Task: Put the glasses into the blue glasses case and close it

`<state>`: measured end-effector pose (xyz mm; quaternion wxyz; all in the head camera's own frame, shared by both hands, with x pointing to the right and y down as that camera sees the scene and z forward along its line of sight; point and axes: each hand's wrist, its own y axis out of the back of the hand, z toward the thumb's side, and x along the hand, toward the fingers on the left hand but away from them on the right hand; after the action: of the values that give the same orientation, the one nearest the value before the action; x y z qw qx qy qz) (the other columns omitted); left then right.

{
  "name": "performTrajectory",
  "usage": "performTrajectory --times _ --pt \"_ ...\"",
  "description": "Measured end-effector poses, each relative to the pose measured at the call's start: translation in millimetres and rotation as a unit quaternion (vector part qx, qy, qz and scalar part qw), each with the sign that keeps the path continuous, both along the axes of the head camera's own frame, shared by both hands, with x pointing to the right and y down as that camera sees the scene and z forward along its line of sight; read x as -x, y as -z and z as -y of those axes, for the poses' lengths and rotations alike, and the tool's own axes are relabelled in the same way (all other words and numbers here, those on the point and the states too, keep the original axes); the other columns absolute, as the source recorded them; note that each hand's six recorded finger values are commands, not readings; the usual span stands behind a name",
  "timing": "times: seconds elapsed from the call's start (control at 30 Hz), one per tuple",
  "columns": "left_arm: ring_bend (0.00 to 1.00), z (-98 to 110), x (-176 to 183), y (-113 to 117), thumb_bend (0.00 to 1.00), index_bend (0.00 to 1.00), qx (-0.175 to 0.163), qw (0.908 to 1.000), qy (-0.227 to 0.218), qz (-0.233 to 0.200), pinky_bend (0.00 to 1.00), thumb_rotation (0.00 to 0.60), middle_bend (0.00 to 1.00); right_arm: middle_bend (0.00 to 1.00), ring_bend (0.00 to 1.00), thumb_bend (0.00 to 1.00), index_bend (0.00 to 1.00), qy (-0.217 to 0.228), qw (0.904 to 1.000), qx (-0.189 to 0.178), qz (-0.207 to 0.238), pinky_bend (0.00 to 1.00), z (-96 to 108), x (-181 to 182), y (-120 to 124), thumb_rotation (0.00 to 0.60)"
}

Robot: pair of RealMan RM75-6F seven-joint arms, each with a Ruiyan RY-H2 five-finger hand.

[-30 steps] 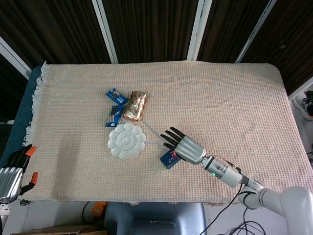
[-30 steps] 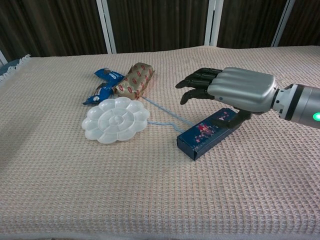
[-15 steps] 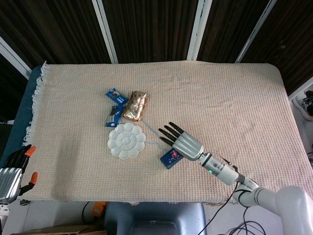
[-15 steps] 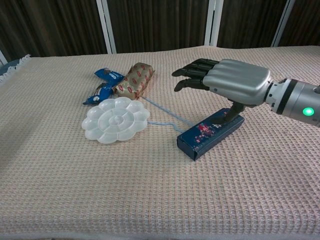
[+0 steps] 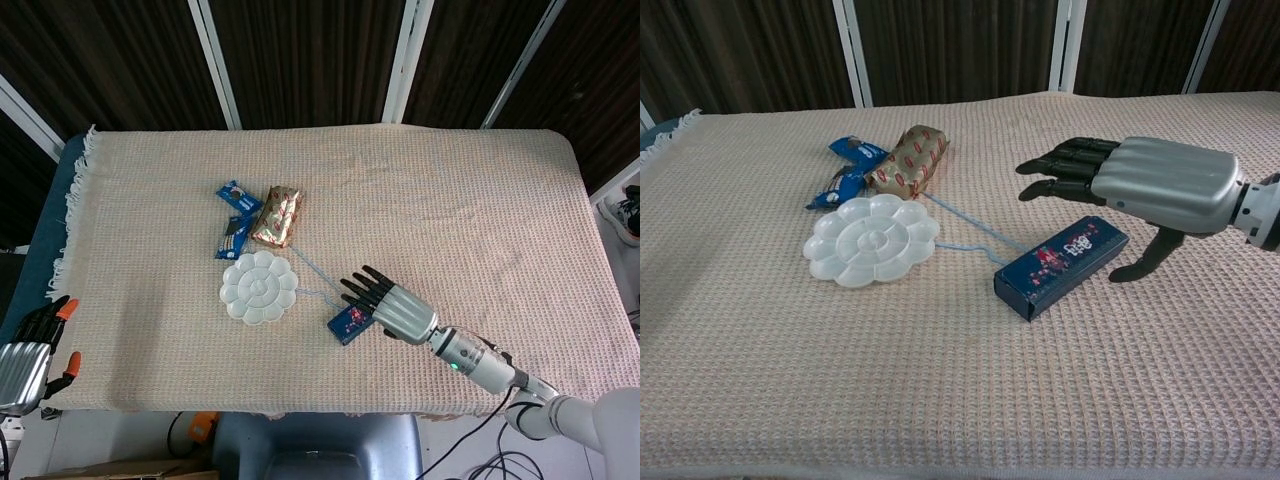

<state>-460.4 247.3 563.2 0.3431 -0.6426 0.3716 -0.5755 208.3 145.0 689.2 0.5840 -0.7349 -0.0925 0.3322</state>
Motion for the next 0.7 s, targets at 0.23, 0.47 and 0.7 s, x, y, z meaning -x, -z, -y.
performTrajectory --times 0.23,0.47,0.7 --pt "0.08 1.1 0.8 -1.0 0.45 0.0 0.001 1.0 0.001 0.001 0.13 0.6 0.04 0.08 0.0 0.22 0.27 -0.003 0.9996 0.021 -0.018 0.05 6.3 7.0 -11.5 0.6" --pt "0.09 1.7 1.8 0.4 0.47 0.0 -0.004 1.0 0.0 0.006 0.14 0.6 0.05 0.06 0.0 0.22 0.31 0.017 0.9968 0.041 -0.066 0.04 15.7 19.4 -23.4 0.6" --pt "0.09 1.3 0.5 0.0 0.47 0.0 -0.005 0.9999 -0.006 0.01 0.14 0.6 0.05 0.06 0.0 0.22 0.37 0.033 0.9927 0.05 -0.105 0.04 15.6 26.0 -25.3 0.6"
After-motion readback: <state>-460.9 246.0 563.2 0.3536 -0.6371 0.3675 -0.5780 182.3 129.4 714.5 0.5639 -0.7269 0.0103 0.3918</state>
